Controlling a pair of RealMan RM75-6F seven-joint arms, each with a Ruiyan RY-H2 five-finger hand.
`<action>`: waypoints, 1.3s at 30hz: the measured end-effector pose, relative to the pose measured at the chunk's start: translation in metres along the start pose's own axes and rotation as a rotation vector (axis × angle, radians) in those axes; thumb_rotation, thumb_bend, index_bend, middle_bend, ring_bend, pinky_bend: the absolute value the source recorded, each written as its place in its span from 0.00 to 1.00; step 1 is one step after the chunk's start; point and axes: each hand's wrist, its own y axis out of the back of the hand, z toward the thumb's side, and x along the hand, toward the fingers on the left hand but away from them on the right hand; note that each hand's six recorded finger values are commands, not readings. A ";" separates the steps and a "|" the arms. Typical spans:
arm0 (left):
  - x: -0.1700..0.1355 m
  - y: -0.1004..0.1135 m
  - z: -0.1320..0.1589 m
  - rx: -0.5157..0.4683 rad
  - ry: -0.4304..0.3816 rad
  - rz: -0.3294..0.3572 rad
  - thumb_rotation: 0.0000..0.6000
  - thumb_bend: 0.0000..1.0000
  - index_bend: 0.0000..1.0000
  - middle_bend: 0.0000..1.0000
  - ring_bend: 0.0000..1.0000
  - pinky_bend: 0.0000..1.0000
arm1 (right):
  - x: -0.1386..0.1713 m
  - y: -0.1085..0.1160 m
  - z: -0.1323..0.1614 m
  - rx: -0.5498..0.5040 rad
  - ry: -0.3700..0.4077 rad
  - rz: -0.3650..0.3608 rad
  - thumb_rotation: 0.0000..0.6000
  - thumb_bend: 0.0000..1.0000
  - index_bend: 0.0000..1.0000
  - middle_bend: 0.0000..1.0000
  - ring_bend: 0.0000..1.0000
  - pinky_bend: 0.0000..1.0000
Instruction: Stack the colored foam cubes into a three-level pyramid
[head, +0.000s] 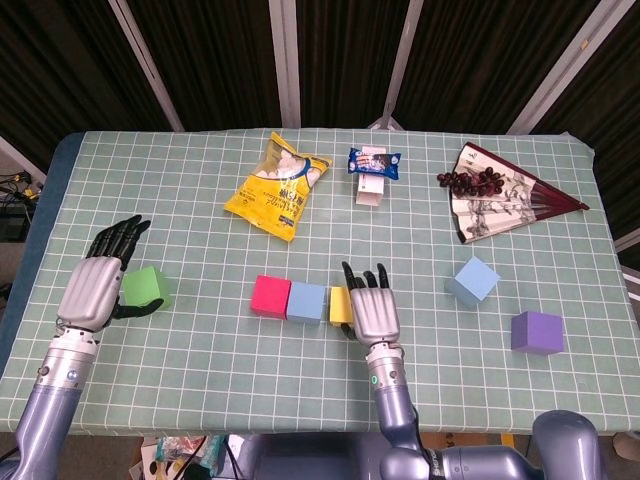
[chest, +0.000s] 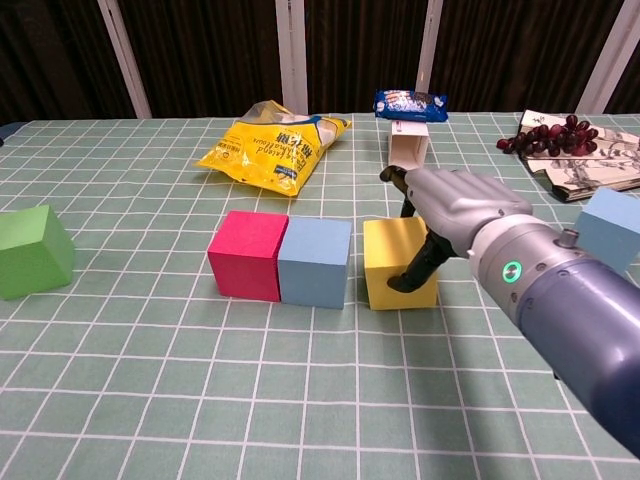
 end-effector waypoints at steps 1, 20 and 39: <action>0.000 0.000 0.000 0.000 0.000 0.000 1.00 0.11 0.00 0.00 0.00 0.00 | 0.000 0.000 0.000 -0.001 0.000 0.001 1.00 0.28 0.00 0.45 0.19 0.00; 0.001 0.000 -0.001 -0.001 0.003 -0.001 1.00 0.11 0.00 0.00 0.00 0.00 | -0.002 -0.005 0.005 -0.001 -0.003 0.011 1.00 0.28 0.00 0.45 0.19 0.00; 0.002 0.000 -0.004 0.003 0.014 0.001 1.00 0.11 0.00 0.00 0.00 0.00 | -0.006 -0.008 0.011 -0.011 0.002 0.014 1.00 0.28 0.00 0.45 0.19 0.00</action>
